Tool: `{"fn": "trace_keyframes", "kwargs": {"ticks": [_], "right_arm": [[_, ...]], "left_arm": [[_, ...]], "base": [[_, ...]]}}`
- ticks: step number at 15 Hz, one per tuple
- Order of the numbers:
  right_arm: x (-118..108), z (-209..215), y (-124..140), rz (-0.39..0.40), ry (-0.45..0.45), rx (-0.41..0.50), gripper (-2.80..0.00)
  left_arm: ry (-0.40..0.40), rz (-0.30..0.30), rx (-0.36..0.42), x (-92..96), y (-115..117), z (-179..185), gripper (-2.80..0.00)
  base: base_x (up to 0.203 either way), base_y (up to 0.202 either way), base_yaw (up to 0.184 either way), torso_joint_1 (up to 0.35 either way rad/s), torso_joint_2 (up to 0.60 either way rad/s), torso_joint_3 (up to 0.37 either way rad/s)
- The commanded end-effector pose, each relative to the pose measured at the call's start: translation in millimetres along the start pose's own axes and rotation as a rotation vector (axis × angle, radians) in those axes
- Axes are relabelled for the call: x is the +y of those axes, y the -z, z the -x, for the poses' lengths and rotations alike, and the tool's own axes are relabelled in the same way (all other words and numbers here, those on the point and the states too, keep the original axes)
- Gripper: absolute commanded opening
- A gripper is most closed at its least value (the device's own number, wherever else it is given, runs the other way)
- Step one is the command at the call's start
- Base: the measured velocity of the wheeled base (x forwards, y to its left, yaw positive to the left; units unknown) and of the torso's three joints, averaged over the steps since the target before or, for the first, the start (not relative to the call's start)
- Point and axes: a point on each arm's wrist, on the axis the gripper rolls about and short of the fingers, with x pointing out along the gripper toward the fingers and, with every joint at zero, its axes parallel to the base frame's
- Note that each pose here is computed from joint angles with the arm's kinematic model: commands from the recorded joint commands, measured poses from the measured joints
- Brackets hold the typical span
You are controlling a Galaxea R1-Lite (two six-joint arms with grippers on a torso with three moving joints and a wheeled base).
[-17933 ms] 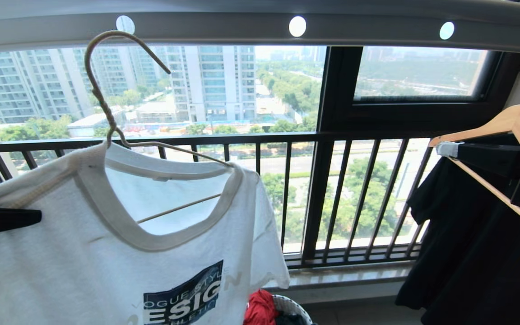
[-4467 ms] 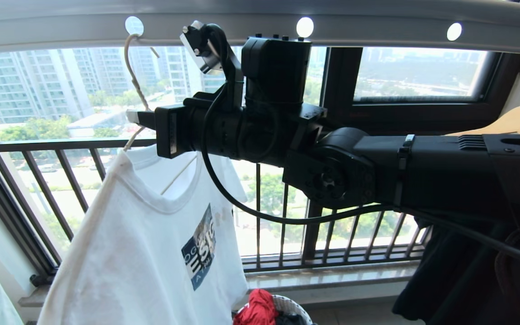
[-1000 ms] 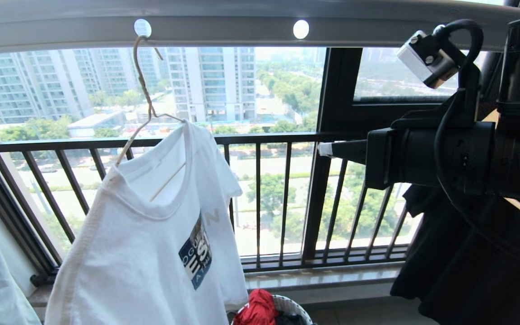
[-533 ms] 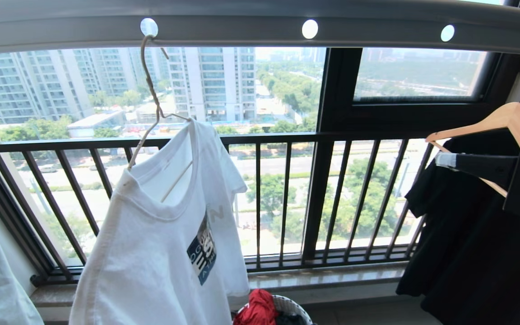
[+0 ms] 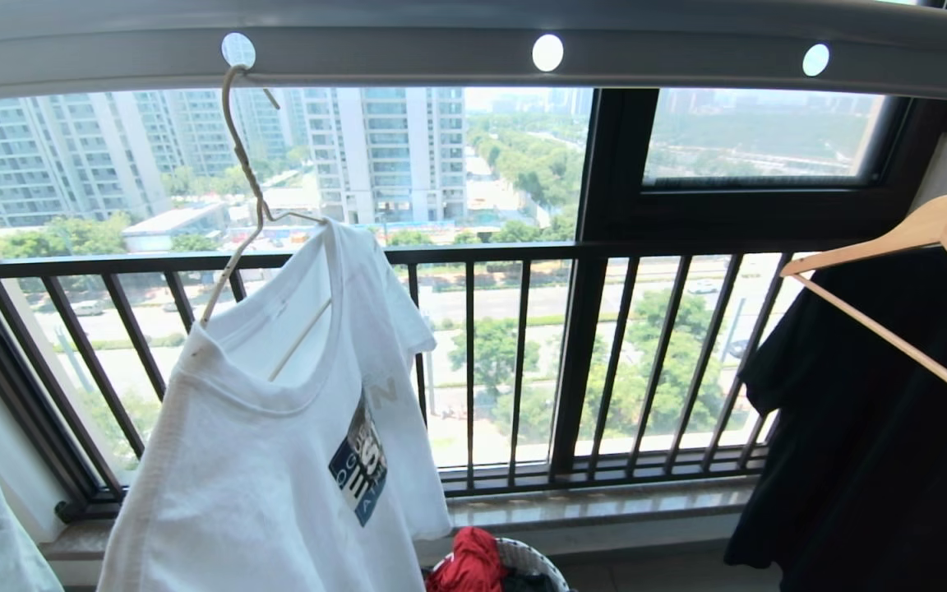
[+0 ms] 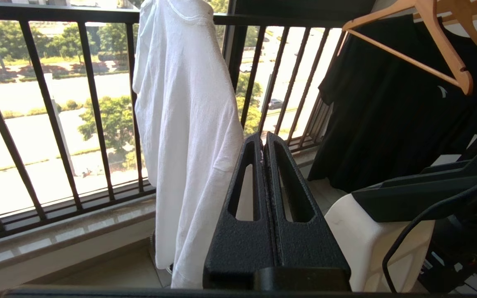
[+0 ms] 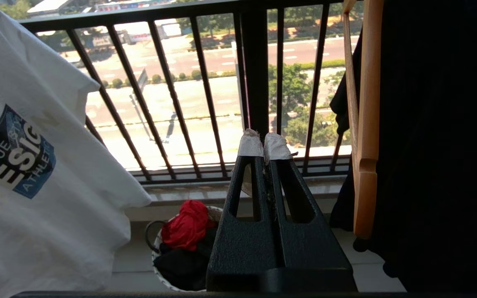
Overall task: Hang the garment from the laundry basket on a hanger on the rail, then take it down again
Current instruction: Take the clothes off the clothes rack
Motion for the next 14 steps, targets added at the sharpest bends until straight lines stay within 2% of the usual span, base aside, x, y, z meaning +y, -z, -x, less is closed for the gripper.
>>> {"fn": "trace_keyframes", "kwargs": {"ticks": [1, 4, 6, 9, 12, 14], "right_arm": [[-9.7, 40.3, 11.4, -0.011, 0.065, -0.068, -2.80], [-8.2, 60.7, 25.8, -0.011, 0.203, -0.065, -2.80], [-7.6, 76.5, 41.8, -0.007, 0.219, -0.106, -2.80], [-7.5, 78.5, 59.1, -0.007, 0.229, -0.103, -2.80], [-2.4, 80.2, 64.4, 0.004, 0.245, -0.111, -2.80], [-4.1, 78.6, 88.3, 0.043, 0.236, -0.086, -2.80]], "left_arm": [[0.025, -0.011, -0.016, 0.6, 22.3, 12.3, -2.80], [0.020, 0.006, 0.026, 10.1, 56.3, 9.9, -2.80], [0.014, -0.012, 0.008, 16.2, 71.2, 5.0, -2.80], [-0.117, -0.060, -0.049, 32.5, 82.1, -14.7, -2.80], [-0.276, -0.181, -0.094, 50.3, 93.1, -35.9, -2.80], [-0.314, -0.202, -0.100, 53.3, 100.8, -36.5, -2.80]], "base": [[0.000, 0.000, 0.000, 0.000, 0.00, 0.000], [0.000, 0.000, 0.000, 0.000, 0.00, 0.000], [0.000, 0.000, 0.000, 0.000, 0.00, 0.000], [0.000, 0.000, 0.000, 0.000, 0.00, 0.000], [0.000, 0.000, 0.000, 0.000, 0.00, 0.000], [0.000, 0.000, 0.000, 0.000, 0.00, 0.000]]}}
